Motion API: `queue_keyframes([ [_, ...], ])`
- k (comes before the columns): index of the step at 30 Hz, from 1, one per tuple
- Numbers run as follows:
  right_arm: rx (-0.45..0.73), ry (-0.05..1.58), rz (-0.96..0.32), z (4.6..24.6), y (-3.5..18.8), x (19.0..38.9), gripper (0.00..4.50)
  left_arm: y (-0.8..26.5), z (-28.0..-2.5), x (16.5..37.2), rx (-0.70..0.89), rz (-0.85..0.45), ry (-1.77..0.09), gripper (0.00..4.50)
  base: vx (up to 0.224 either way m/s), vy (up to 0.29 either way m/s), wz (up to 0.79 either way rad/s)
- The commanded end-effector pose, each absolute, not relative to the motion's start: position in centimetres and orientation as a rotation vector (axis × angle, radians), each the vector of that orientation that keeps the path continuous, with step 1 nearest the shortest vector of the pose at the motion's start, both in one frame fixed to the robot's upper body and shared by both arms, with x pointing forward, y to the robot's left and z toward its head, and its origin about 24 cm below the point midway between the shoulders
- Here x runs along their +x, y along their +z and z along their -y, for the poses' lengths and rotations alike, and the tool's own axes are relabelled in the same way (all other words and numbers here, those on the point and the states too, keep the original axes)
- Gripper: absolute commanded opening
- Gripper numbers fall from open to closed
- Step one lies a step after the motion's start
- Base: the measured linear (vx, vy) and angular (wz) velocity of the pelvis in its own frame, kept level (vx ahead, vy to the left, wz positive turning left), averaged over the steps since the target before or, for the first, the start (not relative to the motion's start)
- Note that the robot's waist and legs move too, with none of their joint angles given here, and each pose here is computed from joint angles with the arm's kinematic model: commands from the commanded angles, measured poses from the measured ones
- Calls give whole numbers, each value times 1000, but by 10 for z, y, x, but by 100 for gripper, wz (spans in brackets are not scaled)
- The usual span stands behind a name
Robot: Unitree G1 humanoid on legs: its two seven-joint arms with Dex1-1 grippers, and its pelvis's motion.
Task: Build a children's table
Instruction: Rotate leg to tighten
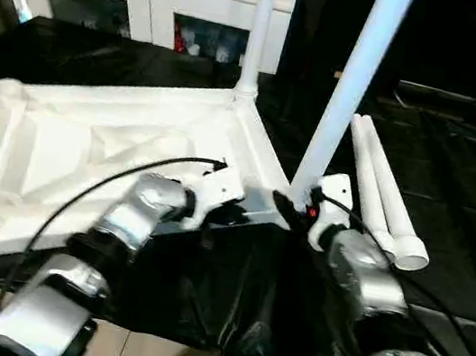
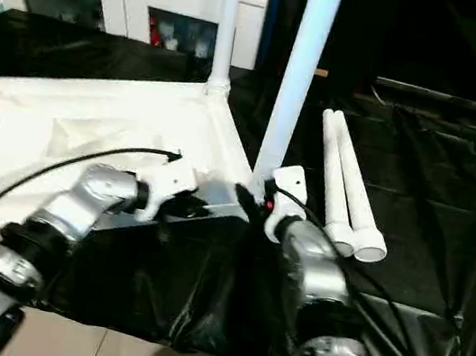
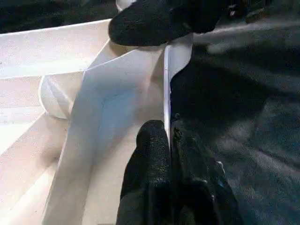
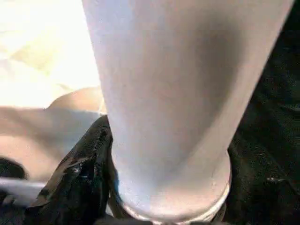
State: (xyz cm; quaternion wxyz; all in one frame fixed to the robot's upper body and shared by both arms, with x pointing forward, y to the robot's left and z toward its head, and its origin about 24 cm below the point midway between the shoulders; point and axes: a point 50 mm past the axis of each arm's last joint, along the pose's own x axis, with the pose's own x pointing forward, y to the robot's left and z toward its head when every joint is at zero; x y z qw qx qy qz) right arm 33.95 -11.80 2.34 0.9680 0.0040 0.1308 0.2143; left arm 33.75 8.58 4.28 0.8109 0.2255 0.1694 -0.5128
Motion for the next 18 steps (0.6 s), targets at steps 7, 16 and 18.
queue_keyframes([
  [7, -8, 657, -212, 86, 30, 333, 352, 47, -60, 328, 511, -274, -1233, 0, 0, 0, 0],
  [16, -146, 923, -213, 125, 36, 325, 370, 51, -105, 322, 558, -290, -1375, 0, 0, 0, 0],
  [18, -162, 978, -218, 129, 38, 323, 370, 53, -110, 320, 550, -296, -1408, 0, 0, 0, 0],
])
